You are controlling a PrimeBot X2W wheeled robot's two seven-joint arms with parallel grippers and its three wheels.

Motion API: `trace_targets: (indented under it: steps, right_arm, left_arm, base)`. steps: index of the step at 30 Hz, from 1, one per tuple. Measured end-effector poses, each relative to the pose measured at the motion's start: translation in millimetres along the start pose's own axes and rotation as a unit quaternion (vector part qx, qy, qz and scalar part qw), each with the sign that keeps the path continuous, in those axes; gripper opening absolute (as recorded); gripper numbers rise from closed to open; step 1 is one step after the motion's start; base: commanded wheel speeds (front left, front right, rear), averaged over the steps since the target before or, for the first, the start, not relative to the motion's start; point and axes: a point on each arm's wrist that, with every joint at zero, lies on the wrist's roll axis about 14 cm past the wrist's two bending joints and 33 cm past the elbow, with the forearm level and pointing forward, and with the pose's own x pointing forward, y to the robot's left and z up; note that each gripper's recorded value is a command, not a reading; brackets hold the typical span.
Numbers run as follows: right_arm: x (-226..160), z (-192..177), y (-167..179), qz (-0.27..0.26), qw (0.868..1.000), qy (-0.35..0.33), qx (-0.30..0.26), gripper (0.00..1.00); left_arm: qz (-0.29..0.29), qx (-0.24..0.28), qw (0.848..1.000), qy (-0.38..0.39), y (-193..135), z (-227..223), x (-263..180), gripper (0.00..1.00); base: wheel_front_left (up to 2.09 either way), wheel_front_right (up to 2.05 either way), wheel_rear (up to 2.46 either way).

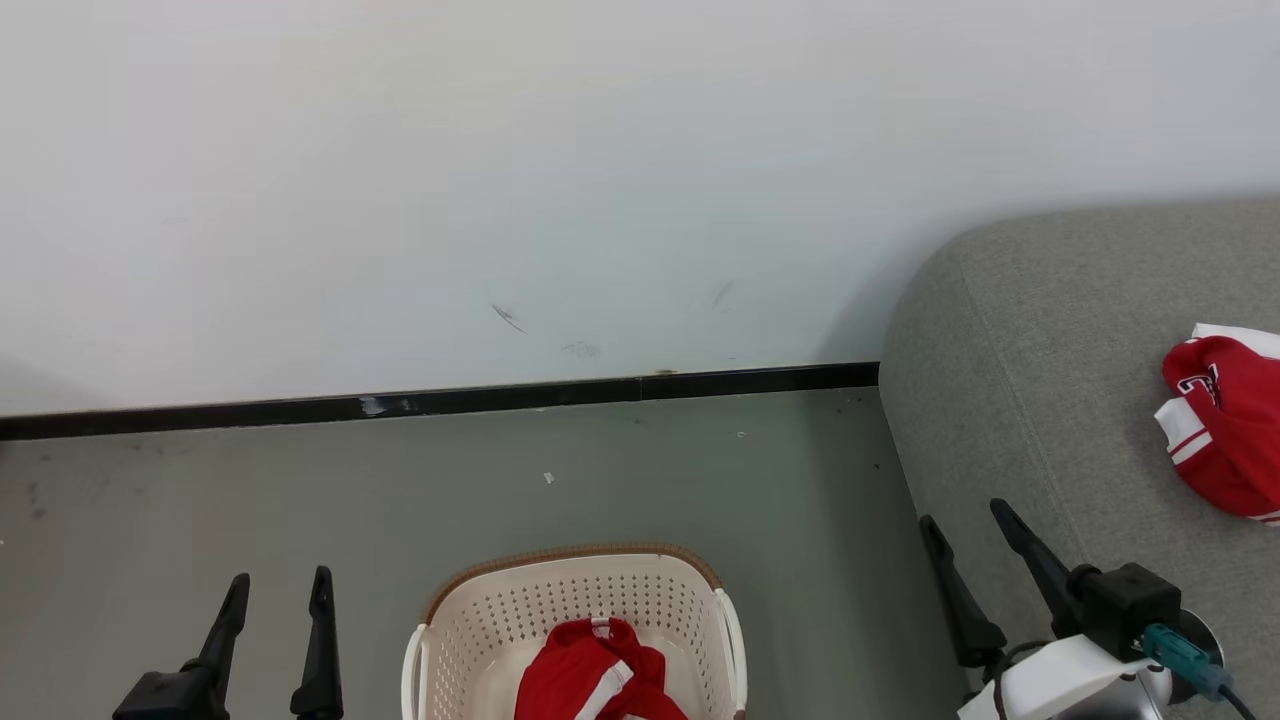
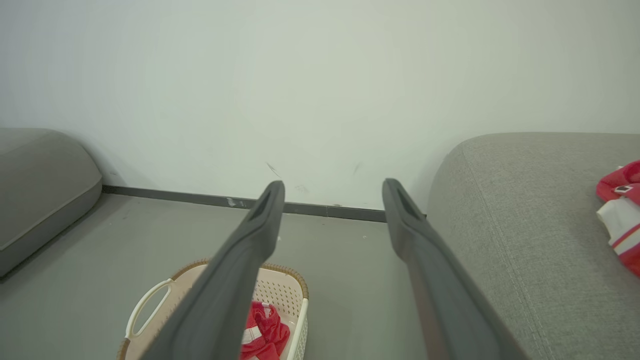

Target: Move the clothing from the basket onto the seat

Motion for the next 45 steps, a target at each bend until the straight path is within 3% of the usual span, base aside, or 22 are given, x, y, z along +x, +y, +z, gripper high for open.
trace_targets:
  steps: [31,45]
  right_arm:
    - [-3.1,-5.3,3.2,0.001,1.0,0.007,0.011,1.0]
    - [5.6,-9.2,-11.6,-0.019,1.0,0.011,0.008,1.0]
  left_arm:
    - [-0.001,0.02,1.0,0.02,5.7,-13.5,-0.6,1.0]
    - [-0.074,0.05,0.995,0.04,-25.5,-23.7,25.1,1.0]
  base:
    - [0.0,0.0,0.0]
    - [0.0,0.0,0.0]
